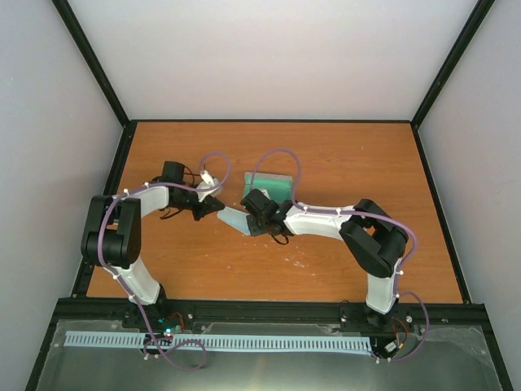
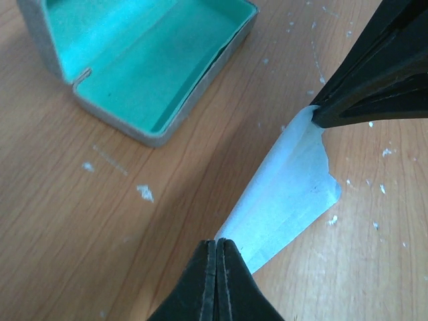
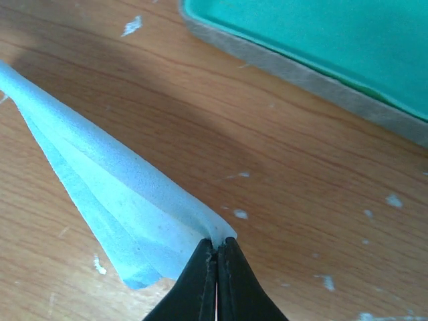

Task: Organize the sunglasses
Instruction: Pick up the glasses cleaning cloth from the center of the board, then place the glasses cleaning cloth in the sunglasses case.

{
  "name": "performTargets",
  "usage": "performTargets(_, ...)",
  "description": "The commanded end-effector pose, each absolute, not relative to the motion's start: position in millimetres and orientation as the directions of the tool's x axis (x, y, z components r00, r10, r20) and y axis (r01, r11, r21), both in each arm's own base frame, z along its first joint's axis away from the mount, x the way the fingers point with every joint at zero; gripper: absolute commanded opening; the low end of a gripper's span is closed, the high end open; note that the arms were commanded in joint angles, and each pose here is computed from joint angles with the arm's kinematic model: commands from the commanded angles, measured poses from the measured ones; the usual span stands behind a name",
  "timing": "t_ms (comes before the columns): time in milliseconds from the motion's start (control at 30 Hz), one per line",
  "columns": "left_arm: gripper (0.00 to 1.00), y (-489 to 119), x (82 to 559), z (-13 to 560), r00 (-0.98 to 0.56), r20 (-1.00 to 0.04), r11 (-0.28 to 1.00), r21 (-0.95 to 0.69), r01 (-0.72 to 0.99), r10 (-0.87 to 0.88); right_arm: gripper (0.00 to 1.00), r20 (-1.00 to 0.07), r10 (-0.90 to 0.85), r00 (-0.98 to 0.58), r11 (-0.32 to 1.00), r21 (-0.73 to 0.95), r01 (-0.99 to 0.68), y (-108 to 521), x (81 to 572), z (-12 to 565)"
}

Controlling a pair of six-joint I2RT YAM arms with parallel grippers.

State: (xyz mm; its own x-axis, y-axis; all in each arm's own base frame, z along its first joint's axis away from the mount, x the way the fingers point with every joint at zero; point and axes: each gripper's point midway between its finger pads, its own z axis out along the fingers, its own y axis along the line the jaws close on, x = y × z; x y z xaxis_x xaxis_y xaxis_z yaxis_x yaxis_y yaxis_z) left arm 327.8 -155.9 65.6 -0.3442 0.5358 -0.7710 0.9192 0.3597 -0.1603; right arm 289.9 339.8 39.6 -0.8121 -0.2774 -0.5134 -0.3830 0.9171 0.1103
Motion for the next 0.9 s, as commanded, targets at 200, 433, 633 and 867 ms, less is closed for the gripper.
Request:
performTargets(200, 0.01, -197.9, 352.6, 66.1, -0.305, -0.781, 0.341, -0.125, 0.932, 0.546, 0.03, -0.571, -0.184, -0.800, 0.958, 0.077, -0.275, 300.0, 316.4, 59.4)
performTargets(433, 0.01, -196.3, 368.5, 64.4, -0.350, -0.763, 0.396, -0.134, 0.908, 0.544, 0.03, -0.576, -0.172, -0.799, 0.963, 0.074, -0.260, 289.7, 330.4, 60.8)
performTargets(633, 0.00, -195.4, 370.4, 69.0, -0.341, -0.771, 0.409, -0.115, 0.905, 0.538, 0.03, -0.587, -0.157, -0.794, 0.965, 0.079, -0.249, 282.4, 340.9, 65.4)
performTargets(867, 0.01, -207.5, 383.0, 108.6, -0.315, -0.827, 0.397, -0.123, 0.909, 0.465, 0.03, -0.595, -0.156, -0.788, 0.965, 0.077, -0.249, 278.3, 350.7, 70.9)
